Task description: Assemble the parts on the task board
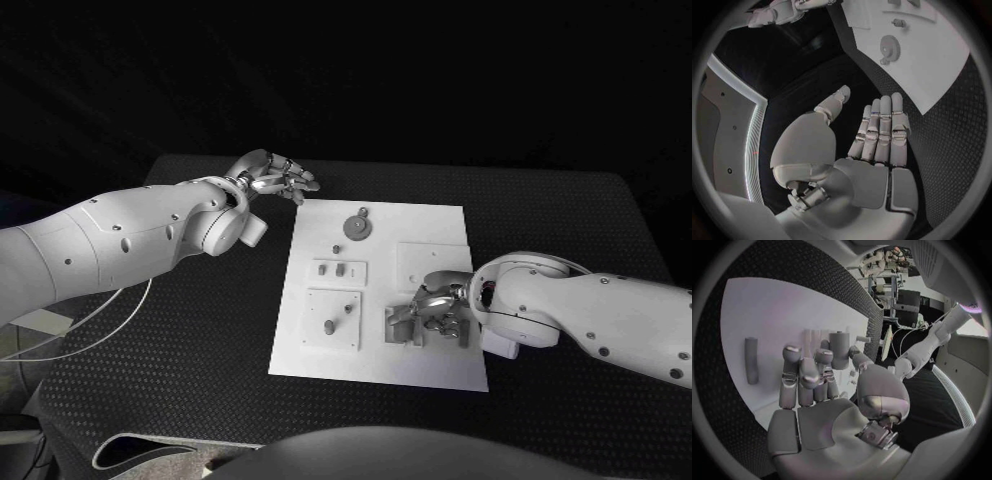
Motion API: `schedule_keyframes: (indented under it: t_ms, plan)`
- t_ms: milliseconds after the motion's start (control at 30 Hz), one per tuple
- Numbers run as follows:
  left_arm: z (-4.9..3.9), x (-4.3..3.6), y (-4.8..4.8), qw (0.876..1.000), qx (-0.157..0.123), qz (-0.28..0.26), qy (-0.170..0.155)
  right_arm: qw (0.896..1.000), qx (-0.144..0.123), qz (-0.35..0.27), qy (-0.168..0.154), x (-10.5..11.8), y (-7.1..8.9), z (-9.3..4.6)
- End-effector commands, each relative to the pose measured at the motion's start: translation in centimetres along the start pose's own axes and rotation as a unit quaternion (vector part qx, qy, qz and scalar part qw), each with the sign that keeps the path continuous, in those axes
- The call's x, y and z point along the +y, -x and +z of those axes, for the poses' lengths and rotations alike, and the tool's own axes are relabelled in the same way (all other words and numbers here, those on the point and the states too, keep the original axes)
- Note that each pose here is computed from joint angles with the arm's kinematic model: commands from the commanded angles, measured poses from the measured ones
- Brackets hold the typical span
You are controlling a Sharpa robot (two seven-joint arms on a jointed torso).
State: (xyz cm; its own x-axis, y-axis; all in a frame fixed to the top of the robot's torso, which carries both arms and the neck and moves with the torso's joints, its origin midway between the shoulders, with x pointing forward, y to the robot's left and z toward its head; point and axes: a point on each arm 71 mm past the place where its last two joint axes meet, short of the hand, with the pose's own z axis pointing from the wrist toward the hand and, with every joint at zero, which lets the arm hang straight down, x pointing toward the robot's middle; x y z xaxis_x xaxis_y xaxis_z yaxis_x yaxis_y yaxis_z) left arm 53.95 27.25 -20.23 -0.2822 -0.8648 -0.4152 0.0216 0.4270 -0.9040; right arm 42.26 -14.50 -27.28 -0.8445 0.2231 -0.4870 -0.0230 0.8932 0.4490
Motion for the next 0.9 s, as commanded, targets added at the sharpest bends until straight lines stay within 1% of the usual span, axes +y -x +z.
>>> schedule_keyframes:
  t_ms: [33, 333, 700, 900]
  plan:
    - [0.01, -0.12, -0.13, 1.0, 0.006, -0.004, -0.003, 1.0, 0.003, -0.002, -0.003, -0.13, -0.11, 0.17]
    - [-0.01, -0.11, -0.11, 1.0, 0.006, -0.004, -0.002, 1.0, 0.014, -0.005, -0.004, -0.15, -0.44, 0.36]
    - [-0.01, -0.1, -0.08, 1.0, 0.006, -0.004, -0.002, 1.0, 0.01, -0.003, -0.006, -0.27, -0.4, 0.44]
    - [-0.01, -0.1, -0.08, 1.0, 0.006, -0.004, -0.002, 1.0, 0.014, -0.005, -0.004, -0.22, -0.5, 0.44]
